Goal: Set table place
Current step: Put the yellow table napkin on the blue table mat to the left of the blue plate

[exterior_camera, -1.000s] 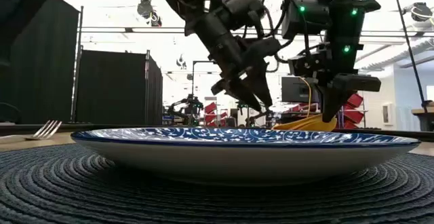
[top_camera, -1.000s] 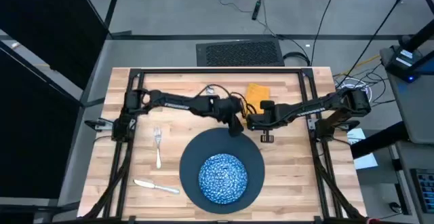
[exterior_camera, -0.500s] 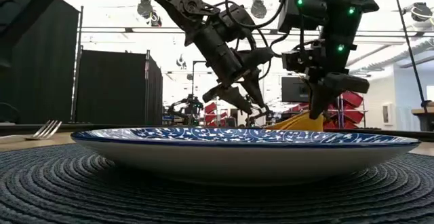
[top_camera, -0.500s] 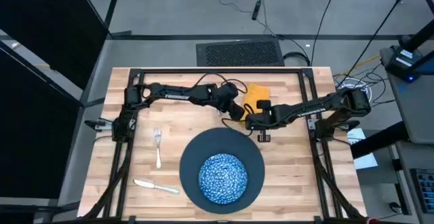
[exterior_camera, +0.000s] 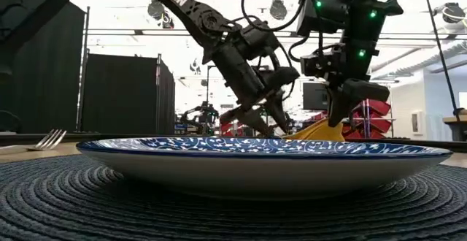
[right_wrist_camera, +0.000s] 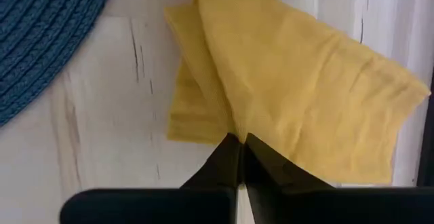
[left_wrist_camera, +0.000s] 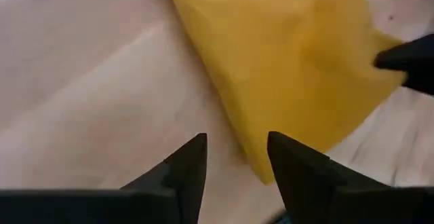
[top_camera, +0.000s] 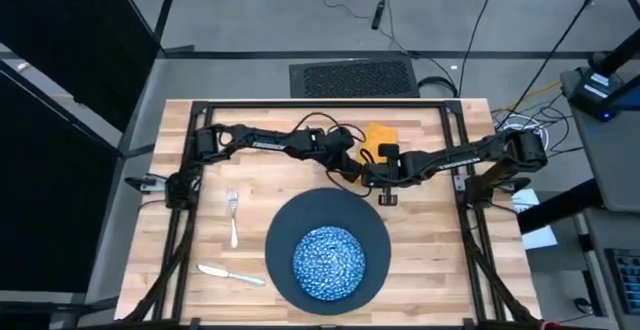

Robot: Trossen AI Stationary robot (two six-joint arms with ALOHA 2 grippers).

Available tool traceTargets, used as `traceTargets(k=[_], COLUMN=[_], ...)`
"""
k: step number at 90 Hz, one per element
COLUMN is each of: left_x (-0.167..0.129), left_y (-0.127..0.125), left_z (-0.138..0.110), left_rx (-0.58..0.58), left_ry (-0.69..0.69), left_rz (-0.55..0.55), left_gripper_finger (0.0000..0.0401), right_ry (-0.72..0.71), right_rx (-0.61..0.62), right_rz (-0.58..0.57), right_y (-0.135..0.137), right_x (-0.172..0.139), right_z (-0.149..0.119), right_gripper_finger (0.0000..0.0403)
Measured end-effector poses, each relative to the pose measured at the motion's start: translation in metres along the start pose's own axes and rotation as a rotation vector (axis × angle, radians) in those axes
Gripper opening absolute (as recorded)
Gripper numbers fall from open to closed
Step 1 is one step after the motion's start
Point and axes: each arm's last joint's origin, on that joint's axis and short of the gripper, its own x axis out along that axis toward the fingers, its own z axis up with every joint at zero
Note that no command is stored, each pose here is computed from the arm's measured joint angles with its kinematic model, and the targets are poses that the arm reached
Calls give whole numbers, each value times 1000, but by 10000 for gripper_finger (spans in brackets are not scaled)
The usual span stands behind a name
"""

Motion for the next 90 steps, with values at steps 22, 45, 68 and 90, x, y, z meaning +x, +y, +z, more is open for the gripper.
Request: traceTargets(k=[22, 45, 68, 90], left_x=[9, 9, 18, 22], left_y=[-2, -6, -13, -17], left_z=[-1, 1, -11, -14], left_rx=[11, 19, 13, 34], left_ry=[-14, -41, -12, -23], left_rz=[-37, -67, -75, -96], left_gripper_finger=[144, 144, 144, 144], right_ry=[0, 1, 7, -20], right_rx=[-1, 4, -12, 0], right_rz=[8, 25, 34, 22], right_y=[0, -1, -1, -1], right_x=[0, 0, 1, 1], right_z=[0, 0, -1, 2], right_gripper_finger=[0, 0, 0, 0])
